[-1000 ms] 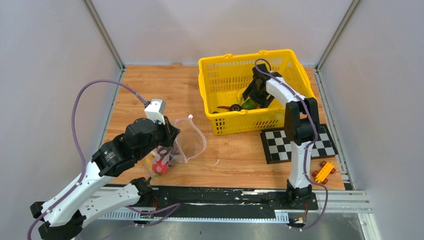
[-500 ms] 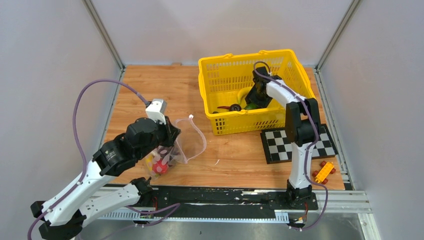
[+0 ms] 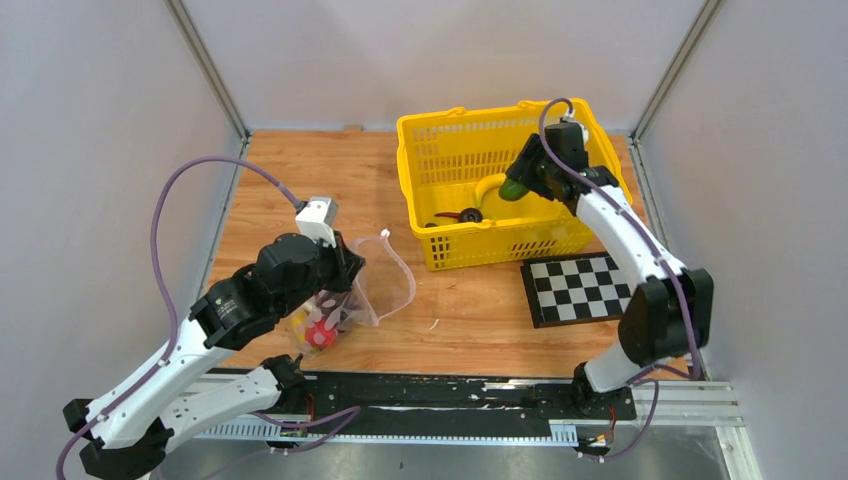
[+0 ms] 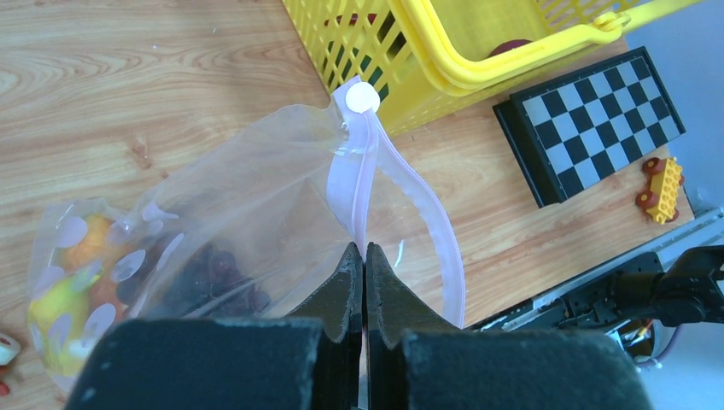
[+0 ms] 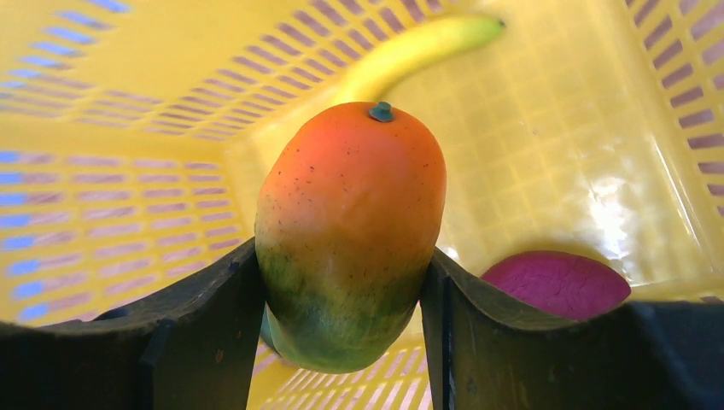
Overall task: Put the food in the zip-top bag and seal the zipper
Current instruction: Pick up the fake fruit from the bin, then place the fake fruit in the zipper food storage bag.
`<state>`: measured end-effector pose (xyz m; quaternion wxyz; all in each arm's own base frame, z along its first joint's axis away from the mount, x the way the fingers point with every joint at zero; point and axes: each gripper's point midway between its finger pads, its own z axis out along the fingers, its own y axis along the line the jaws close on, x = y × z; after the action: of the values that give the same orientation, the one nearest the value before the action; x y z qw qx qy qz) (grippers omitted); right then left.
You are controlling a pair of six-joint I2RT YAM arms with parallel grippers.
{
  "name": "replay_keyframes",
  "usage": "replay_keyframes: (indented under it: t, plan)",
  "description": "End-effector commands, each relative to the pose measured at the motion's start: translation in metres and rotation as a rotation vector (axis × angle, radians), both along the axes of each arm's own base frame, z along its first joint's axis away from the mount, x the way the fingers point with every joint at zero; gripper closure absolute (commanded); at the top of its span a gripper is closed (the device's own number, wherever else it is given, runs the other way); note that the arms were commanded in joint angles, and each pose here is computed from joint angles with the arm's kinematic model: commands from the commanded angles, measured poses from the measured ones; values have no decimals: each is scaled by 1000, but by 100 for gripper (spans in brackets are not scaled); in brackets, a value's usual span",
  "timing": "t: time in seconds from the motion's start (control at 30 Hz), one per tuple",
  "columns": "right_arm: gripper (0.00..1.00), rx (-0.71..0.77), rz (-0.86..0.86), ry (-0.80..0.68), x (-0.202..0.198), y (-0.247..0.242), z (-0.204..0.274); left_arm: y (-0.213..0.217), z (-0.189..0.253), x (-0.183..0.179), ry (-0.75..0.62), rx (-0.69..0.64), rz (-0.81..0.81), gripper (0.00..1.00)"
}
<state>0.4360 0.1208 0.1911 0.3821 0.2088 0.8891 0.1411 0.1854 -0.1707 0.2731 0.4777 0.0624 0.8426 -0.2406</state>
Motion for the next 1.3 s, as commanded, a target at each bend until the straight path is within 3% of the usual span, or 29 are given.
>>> replay_keyframes:
  t: [0.0, 0.33, 0.7, 1.27]
  plan:
    - [82, 70, 173, -323, -7, 20, 80, -10, 13, 4, -31, -66, -11, 100]
    - [79, 259, 556, -649, -81, 77, 178, -20, 16, 3, -31, -95, -45, 100]
    - [79, 240, 989, -919, -196, 172, 202, -26, 20, 2, -32, -121, -68, 100]
    - [75, 160, 1240, -758, -255, 251, 114, -34, 38, -2, -55, -197, -97, 100]
